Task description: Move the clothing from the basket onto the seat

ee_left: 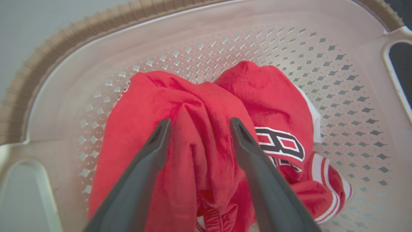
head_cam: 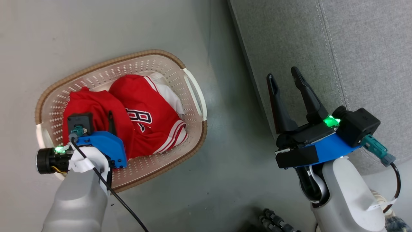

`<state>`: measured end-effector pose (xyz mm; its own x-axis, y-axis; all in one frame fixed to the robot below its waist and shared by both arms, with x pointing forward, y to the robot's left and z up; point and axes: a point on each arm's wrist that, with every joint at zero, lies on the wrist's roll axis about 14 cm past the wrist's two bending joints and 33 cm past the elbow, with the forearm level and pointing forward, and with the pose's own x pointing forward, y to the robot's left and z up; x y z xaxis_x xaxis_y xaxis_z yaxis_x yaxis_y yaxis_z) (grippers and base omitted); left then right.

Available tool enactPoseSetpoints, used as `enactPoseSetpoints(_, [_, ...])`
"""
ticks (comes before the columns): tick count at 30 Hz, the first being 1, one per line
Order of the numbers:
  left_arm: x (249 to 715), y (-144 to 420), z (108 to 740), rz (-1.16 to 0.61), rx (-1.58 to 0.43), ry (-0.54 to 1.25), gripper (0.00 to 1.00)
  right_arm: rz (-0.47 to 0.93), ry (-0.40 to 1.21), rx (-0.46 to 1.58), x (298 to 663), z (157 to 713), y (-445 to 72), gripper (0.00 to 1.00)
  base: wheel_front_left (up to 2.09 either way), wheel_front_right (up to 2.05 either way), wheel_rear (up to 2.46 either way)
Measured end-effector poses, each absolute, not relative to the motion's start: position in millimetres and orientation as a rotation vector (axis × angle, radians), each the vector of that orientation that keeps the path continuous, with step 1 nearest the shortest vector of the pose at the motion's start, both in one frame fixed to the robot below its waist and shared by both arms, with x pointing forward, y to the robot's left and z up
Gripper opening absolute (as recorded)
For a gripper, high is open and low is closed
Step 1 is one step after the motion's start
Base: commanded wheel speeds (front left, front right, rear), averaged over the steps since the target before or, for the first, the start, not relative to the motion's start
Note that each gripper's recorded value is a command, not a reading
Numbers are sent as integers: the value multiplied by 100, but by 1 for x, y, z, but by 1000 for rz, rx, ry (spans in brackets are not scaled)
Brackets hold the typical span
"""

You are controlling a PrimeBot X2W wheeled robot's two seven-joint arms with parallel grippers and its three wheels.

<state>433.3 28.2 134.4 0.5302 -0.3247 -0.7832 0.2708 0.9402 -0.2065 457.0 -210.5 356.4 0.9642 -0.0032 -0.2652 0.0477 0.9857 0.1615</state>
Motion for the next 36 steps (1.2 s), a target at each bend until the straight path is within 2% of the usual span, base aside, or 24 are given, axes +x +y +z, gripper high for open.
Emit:
enactPoseSetpoints(15, [425,39,106,-251,1,1071,100,-45,292,177,452,349,-216,100,0,0,0])
enactPoseSetpoints(16, [423,39,105,-252,4,1081,73,-46,293,177,452,349,-216,100,0,0,0])
enactPoseSetpoints(17, [421,39,104,-254,7,1091,9,-46,293,177,452,349,-216,100,0,0,0])
enactPoseSetpoints(18, [419,39,103,-255,10,1100,0,-46,293,177,451,349,-216,100,0,0,0])
enactPoseSetpoints(36, [410,29,107,-291,-29,1128,0,-48,276,183,454,355,-217,100,0,0,0])
